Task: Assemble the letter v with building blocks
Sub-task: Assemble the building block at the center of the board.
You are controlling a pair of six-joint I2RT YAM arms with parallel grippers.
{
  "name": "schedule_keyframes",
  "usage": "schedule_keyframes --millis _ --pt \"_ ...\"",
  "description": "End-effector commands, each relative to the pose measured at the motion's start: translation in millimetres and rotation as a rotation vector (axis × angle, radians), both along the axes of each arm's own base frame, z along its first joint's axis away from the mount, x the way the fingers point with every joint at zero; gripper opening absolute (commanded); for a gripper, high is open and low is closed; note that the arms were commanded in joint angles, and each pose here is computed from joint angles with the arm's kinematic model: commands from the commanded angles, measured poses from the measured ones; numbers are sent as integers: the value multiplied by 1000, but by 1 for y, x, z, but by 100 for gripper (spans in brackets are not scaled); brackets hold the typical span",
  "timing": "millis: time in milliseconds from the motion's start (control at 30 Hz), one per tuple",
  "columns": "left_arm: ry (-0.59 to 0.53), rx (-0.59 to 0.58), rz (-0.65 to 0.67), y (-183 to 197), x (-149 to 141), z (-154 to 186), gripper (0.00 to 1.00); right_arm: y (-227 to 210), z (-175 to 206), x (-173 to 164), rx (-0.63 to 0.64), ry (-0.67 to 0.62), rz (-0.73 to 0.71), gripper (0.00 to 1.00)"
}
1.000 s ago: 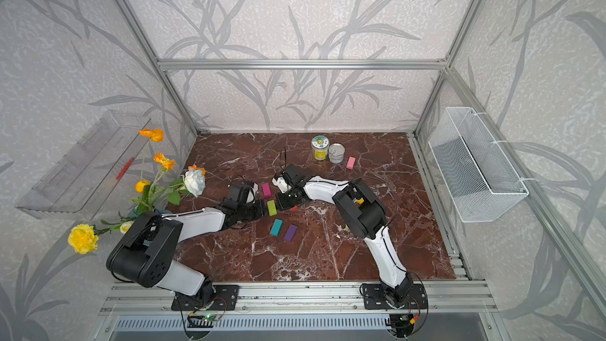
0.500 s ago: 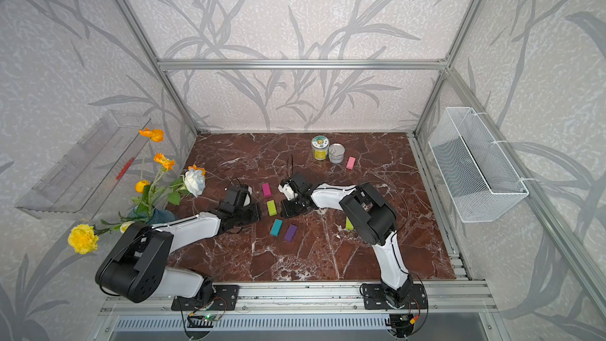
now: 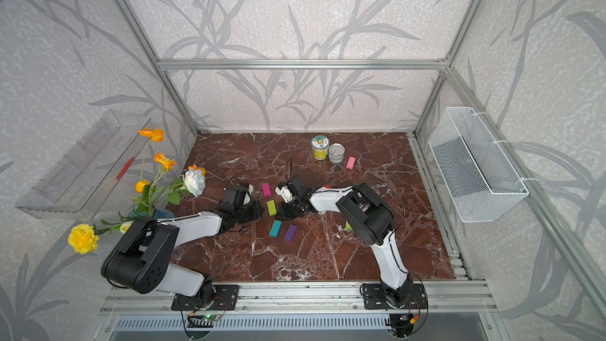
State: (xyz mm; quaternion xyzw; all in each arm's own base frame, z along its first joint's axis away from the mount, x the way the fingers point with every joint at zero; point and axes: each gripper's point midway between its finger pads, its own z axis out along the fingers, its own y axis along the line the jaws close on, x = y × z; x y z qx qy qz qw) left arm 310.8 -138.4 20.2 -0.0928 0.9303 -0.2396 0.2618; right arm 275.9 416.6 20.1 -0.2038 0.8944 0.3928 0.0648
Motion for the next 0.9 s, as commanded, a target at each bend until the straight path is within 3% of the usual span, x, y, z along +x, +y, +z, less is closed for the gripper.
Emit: schedule_keyframes --millis 0,867 --pt "31 -17 11 1 -6 -12 0 8 -6 5 0 6 -3 0" --pt "86 -78 94 13 -2 -41 0 3 -22 23 -82 -16 -25 0"
